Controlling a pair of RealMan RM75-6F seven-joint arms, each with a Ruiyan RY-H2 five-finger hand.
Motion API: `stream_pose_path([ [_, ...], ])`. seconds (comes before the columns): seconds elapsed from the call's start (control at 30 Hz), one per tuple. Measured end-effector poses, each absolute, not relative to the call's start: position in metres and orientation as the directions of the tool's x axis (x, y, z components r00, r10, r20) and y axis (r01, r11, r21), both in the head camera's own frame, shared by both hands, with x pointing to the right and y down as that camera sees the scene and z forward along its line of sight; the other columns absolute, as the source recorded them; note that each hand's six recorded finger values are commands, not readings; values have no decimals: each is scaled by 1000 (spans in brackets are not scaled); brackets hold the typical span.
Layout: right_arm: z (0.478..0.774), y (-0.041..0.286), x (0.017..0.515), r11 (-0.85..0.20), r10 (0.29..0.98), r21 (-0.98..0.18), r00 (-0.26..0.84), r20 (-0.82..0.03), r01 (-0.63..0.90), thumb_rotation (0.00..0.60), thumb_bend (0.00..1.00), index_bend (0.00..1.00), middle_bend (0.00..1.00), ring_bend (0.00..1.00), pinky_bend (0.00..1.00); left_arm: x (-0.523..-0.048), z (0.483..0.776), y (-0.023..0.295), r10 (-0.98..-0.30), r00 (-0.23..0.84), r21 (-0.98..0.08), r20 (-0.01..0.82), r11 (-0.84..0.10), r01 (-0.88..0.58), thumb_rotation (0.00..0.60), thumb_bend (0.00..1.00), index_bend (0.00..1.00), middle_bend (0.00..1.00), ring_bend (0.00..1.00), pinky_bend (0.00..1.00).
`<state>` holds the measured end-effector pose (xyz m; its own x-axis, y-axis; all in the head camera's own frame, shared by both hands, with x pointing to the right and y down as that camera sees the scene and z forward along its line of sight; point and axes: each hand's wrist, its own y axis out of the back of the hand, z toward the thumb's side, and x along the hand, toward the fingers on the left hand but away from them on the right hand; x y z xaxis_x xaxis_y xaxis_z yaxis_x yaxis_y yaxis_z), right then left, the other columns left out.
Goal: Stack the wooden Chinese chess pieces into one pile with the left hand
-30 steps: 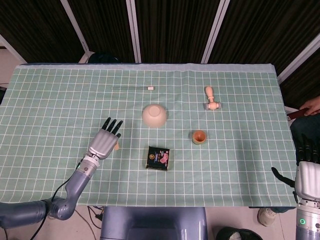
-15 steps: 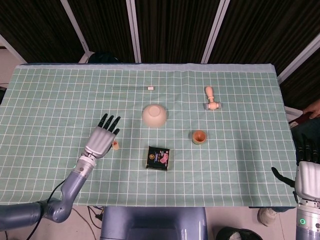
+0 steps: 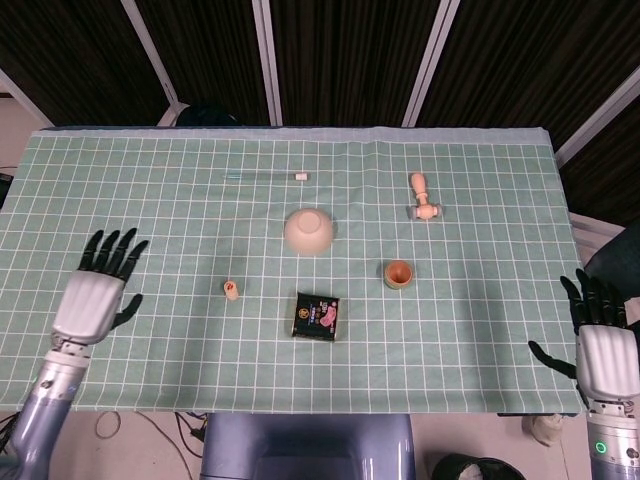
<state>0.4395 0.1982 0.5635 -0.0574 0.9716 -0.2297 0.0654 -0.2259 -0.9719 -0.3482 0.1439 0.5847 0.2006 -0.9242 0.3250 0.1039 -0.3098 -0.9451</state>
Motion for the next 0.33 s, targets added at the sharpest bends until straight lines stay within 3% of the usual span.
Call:
stream_pose_path([
  [0.33,568,204,427,-282,959,-959,45,-281,10,600,232,119,13,0,0,-423,552,179,-954,51,-956,294,-292,42,600,282,82,0,0,0],
])
